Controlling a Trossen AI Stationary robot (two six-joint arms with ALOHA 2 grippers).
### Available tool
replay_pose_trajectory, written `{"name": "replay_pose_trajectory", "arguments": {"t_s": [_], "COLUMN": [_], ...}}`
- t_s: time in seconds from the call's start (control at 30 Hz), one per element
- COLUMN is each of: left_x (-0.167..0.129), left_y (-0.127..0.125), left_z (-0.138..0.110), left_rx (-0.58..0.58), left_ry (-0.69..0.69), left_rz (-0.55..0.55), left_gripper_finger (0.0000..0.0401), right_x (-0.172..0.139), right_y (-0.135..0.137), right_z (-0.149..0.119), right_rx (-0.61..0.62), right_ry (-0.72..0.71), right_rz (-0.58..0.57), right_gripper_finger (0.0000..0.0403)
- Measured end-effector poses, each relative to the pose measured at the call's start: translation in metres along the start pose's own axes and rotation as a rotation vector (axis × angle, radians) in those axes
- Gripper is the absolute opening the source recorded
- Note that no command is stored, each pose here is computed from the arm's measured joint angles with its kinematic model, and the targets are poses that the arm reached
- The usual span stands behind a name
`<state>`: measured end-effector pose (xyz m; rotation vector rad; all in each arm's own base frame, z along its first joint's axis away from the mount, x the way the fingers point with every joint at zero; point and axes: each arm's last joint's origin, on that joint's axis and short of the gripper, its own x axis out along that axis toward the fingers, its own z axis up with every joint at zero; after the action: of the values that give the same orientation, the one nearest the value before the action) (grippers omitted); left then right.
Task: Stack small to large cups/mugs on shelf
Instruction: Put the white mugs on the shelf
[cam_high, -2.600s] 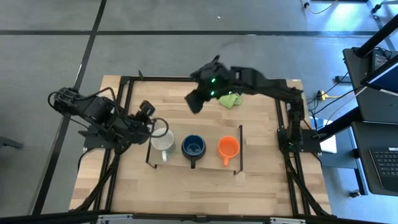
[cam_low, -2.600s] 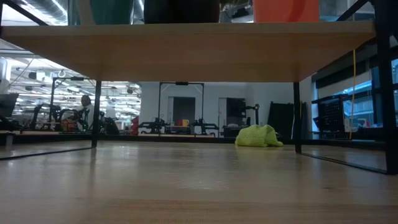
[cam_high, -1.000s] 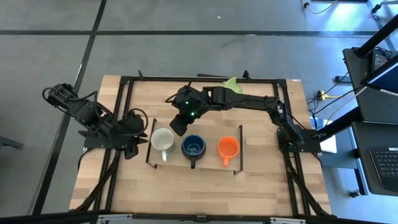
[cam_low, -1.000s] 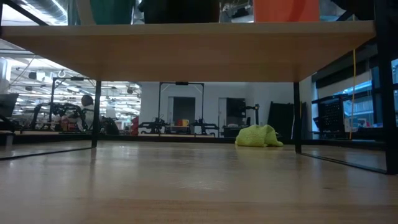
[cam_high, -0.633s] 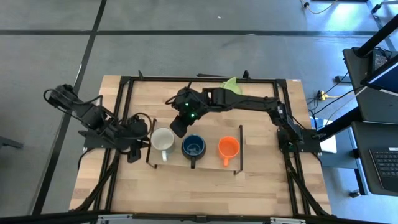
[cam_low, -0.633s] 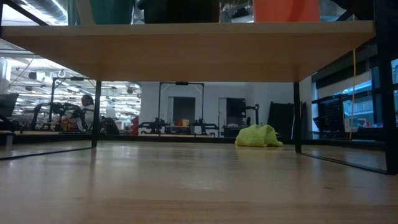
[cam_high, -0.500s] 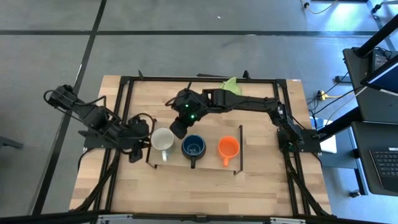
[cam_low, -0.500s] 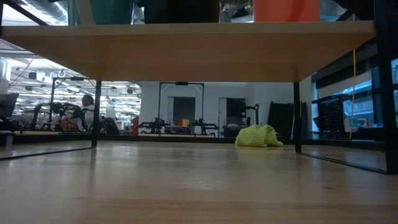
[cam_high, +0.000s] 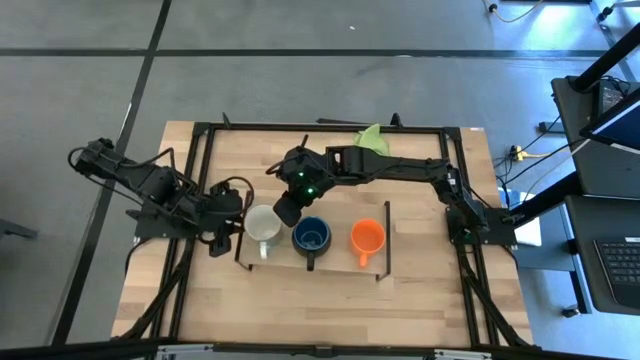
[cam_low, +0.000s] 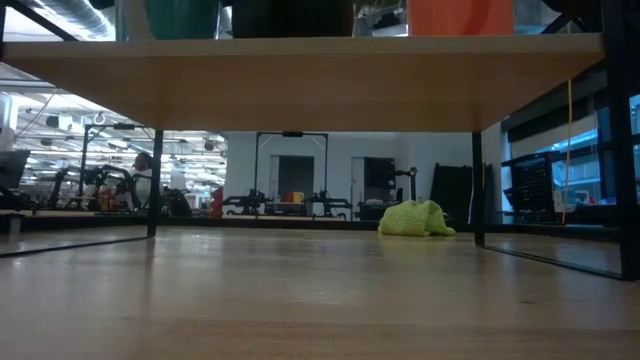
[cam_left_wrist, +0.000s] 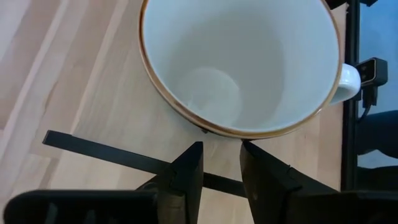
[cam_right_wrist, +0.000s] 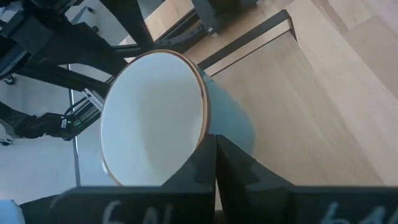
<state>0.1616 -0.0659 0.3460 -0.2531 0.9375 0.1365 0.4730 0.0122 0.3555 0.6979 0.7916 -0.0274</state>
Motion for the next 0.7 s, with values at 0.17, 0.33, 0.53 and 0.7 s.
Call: {"name": "replay_pose_trajectory", "arguments": {"t_s": [0.17,0.33,0.53,0.7], "left_x": [0.0007,0.0013,0.0012,0.001], "left_y": [0.0033,0.006,0.0093,0.0099], "left_z": [0.0013,0.0023,-0.0003,-0.0004], "left_rx": [0.018,0.025,0.049,0.048], "left_ry": [0.003,0.006,0.024,0.023], "left_rz": [0.014,0.028,0.075,0.082], "left_gripper_finger": [0.0099,0.0099,0.0099,0.0099], "right_x": [0.0,0.0002,0.0008,0.0011], "right_y": [0.0001,0.0006,0.004,0.0054], "right_z": [-0.0001,-0.0006,-0.0026,-0.0032], "right_rx": [0.017,0.02,0.023,0.033], "right_ry": [0.001,0.003,0.028,0.027], "right_rz": [0.0,0.002,0.041,0.045], "right_gripper_finger": [0.0006,0.0006,0.0006,0.0006]}}
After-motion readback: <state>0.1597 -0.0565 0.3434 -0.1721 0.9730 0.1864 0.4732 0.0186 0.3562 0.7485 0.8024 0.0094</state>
